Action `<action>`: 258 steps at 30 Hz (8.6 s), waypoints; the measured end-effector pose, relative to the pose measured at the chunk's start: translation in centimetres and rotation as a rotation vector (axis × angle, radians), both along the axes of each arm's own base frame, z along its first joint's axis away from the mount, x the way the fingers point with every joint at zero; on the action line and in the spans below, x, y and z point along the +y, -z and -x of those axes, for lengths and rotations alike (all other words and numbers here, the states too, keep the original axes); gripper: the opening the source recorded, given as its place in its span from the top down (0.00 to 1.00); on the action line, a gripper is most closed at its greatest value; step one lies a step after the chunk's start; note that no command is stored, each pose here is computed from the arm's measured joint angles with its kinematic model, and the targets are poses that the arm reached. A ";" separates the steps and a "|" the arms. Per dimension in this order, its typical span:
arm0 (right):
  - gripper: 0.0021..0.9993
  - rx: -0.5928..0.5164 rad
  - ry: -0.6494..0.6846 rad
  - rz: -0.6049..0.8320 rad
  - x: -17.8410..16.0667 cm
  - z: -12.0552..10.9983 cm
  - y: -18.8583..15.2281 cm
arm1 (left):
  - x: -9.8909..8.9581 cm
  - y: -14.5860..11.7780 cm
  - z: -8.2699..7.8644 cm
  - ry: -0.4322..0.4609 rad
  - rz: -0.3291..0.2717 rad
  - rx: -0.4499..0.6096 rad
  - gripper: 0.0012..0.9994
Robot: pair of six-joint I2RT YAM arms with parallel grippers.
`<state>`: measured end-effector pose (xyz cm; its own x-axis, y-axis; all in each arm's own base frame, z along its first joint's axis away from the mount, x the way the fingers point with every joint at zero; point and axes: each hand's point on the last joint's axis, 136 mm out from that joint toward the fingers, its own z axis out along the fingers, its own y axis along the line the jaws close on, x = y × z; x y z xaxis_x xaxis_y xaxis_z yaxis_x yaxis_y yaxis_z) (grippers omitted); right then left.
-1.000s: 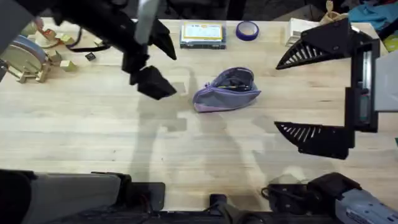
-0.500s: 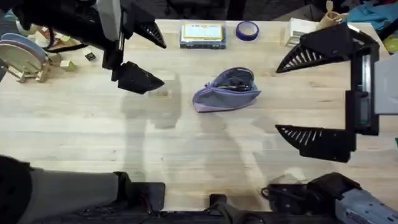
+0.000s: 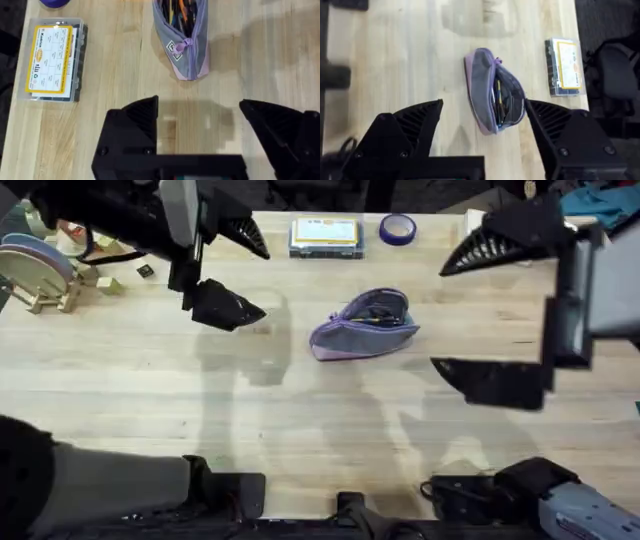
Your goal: Unzip the bag, pick up the pens from the table one at a time and place them inside, then zip the bag closed.
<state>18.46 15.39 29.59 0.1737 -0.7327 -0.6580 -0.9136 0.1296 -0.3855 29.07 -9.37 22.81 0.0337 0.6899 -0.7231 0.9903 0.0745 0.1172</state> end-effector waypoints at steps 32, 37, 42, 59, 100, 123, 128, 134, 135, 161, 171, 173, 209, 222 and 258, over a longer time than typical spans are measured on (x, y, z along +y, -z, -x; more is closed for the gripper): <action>0.00 0.626 0.407 -0.245 9.0 -10.0 4.1 | 0.0 0.0 0.1 0.000 0.000 0.004 0.01; 0.00 0.641 0.402 -0.247 9.4 -9.7 4.1 | 0.0 0.0 0.1 0.000 0.000 0.004 0.01; 0.00 0.639 0.403 -0.249 9.5 -9.7 4.0 | 0.0 0.0 0.1 0.000 0.000 0.004 0.01; 0.00 0.635 0.403 -0.255 9.6 -9.9 3.9 | 0.0 0.0 0.1 0.000 0.000 0.004 0.01; 0.00 0.841 0.486 -0.106 11.6 -13.9 15.2 | 0.0 0.0 0.1 0.000 0.000 0.004 0.01; 0.00 0.941 0.520 -0.023 11.2 -13.0 18.6 | 0.0 0.0 0.1 0.000 0.000 0.004 0.01; 0.00 0.977 0.503 -0.029 11.4 -12.4 18.4 | 0.0 0.0 0.1 0.000 0.000 0.004 0.01; 0.00 1.031 0.457 -0.065 12.2 -11.6 17.7 | 0.0 0.0 0.1 0.000 0.000 0.004 0.01; 0.00 1.039 0.450 -0.071 12.3 -11.5 17.6 | 0.0 0.0 0.1 0.000 0.000 0.004 0.01; 0.94 1.065 0.430 -0.095 12.5 -11.3 17.2 | 0.0 0.0 0.1 0.000 0.000 0.004 0.01; 0.97 1.071 0.441 -0.110 12.1 -11.7 17.1 | 0.0 0.0 0.1 0.000 0.000 0.004 0.01; 0.97 1.071 0.446 -0.114 11.9 -11.9 17.0 | 0.0 0.0 0.1 0.000 0.000 0.004 0.01; 0.97 0.965 0.415 -0.149 11.3 -11.9 13.9 | -1.3 7.8 -2.3 0.071 0.160 0.283 0.00; 0.97 0.965 0.415 -0.149 11.3 -11.9 13.9 | -5.3 13.3 -1.7 0.171 0.195 0.454 0.00; 0.97 1.001 0.512 -0.189 7.9 -13.8 14.0 | -10.2 14.1 -2.1 0.221 0.207 0.432 0.96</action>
<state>32.23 23.27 15.55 -0.7823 -0.4406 -0.4403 -0.6229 0.5544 0.5520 31.13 -19.52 8.73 -0.1688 0.5410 -0.8239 0.9398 -0.1637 -0.3001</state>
